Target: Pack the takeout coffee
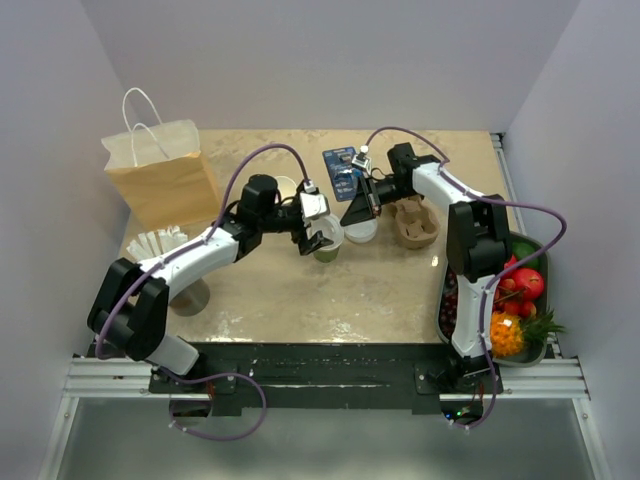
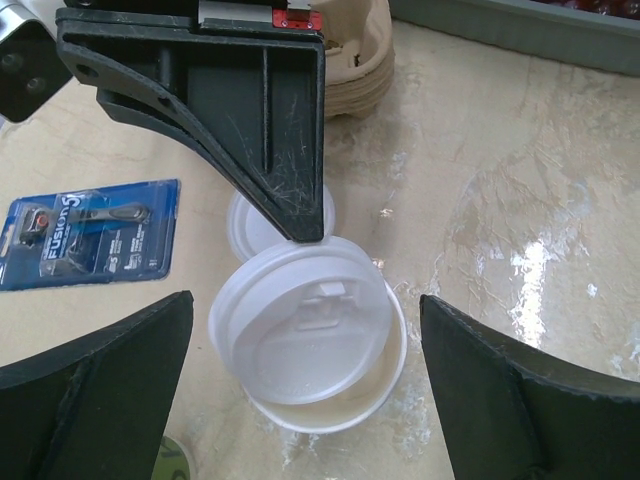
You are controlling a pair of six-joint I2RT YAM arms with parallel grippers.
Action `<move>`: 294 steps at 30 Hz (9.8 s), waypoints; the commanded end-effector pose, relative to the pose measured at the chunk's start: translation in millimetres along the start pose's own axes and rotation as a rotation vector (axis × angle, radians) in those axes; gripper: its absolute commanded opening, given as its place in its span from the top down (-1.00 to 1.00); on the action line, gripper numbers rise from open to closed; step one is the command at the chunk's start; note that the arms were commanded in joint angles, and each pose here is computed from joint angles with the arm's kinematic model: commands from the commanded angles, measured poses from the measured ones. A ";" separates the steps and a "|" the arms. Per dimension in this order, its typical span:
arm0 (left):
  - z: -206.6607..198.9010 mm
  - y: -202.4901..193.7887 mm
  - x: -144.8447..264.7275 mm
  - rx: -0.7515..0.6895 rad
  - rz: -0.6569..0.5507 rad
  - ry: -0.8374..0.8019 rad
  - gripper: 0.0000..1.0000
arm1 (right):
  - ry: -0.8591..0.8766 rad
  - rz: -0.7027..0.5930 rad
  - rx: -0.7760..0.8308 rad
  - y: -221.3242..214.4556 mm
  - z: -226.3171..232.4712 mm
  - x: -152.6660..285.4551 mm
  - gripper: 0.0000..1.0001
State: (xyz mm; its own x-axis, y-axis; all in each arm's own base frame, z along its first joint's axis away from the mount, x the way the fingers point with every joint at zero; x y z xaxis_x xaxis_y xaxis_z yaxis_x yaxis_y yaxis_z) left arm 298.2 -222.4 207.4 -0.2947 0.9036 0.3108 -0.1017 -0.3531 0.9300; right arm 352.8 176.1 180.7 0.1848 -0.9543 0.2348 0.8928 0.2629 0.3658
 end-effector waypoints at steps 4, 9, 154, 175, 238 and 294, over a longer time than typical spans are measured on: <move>1.1 7.7 -6.8 -0.022 -0.036 -0.038 -0.99 | -0.005 -0.004 -0.002 1.1 -4.6 0.4 0.64; 1.0 3.2 -9.5 -0.010 -0.021 -0.049 -0.98 | -0.013 -0.004 0.001 5.3 -10.3 0.1 0.61; -24.4 -33.3 34.3 -0.190 0.154 -0.196 -0.93 | -0.638 0.105 0.492 13.9 33.5 -29.8 0.57; -29.0 -37.1 39.5 -0.175 0.169 -0.174 -0.92 | -0.600 0.128 0.511 9.0 48.1 -45.9 0.56; -52.5 -47.0 65.9 -0.176 0.231 -0.168 -0.78 | -0.535 0.072 0.595 15.6 95.3 -67.0 0.20; 14.9 -50.7 70.8 0.931 0.128 0.209 -0.77 | -0.505 0.117 0.385 9.4 44.2 -78.6 -0.61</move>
State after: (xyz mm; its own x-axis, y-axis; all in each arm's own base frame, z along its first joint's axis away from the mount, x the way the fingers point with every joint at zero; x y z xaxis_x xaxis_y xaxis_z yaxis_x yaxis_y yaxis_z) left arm 291.4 -135.4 182.2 -0.4350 0.7465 0.5035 0.7200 -0.0475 0.6924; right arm 325.3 254.7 198.5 -0.0181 -0.7393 0.6731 0.6537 0.5006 0.5674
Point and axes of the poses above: each gripper's point midway between its finger pads, its own x axis back along the fingers, its own z axis along the line the jaws close on, y = z × x, the point moved 9 cm from there along x, back along the fingers, and after that the axes turned 1 degree about x, right-handed, at the moved point
